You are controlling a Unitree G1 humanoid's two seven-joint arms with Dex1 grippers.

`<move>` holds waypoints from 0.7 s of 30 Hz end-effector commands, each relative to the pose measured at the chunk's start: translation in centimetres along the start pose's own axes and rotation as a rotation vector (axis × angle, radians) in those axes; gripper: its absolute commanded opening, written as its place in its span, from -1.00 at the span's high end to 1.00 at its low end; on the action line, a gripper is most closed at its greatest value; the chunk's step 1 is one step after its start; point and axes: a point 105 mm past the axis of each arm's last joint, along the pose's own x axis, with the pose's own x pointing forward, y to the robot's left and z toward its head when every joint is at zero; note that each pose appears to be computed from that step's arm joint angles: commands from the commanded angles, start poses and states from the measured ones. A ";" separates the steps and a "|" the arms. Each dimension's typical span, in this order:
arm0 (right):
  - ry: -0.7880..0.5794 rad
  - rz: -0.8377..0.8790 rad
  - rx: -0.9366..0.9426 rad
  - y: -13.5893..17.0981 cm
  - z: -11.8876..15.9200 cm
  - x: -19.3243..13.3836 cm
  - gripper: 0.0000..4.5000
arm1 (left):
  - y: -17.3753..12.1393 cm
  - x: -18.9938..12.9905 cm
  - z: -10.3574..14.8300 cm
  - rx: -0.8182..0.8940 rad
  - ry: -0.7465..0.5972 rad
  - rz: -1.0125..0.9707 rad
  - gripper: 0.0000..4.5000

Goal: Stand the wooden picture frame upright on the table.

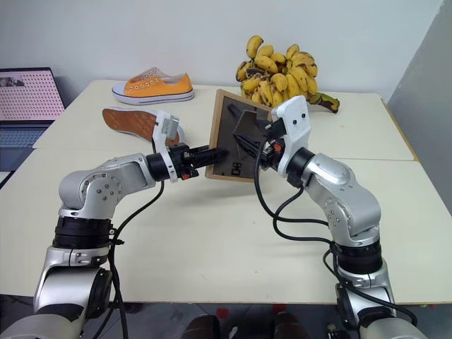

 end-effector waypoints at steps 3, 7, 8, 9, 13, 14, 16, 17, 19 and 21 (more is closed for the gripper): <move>-0.043 0.003 -0.055 0.1 1.1 -0.2 -0.26 | -1.6 0.4 3.0 0.075 -0.080 -0.061 0.42; -0.021 -0.011 -0.075 -0.5 0.6 -0.3 -0.26 | -2.2 0.6 3.1 0.083 -0.081 -0.078 0.42; -0.016 -0.014 -0.076 -0.6 0.4 -0.3 -0.26 | -2.3 0.6 3.1 0.085 -0.083 -0.080 0.42; -0.011 -0.017 -0.066 -0.7 0.3 -0.4 -0.26 | -2.3 0.6 3.2 0.086 -0.084 -0.081 0.42; -0.008 -0.031 -0.071 -1.1 0.3 -0.5 -0.58 | -2.3 0.5 3.3 0.088 -0.085 -0.079 0.42; -0.008 -0.031 -0.074 -1.1 0.3 -0.6 -0.68 | -2.2 0.5 3.3 0.088 -0.085 -0.078 0.42; -0.004 -0.031 -0.098 -1.1 0.3 -0.6 -0.90 | -2.0 0.4 3.3 0.087 -0.085 -0.073 0.42; 0.001 -0.031 -0.111 -1.1 0.3 -0.7 -0.98 | -1.9 0.4 3.3 0.086 -0.085 -0.070 0.42; 0.021 -0.029 -0.141 -1.2 -0.1 -1.1 -0.98 | -1.7 0.4 3.2 0.082 -0.085 -0.063 0.42; 0.045 -0.029 -0.159 -1.5 -0.6 -1.8 -0.98 | -1.5 0.3 3.2 0.077 -0.084 -0.057 0.42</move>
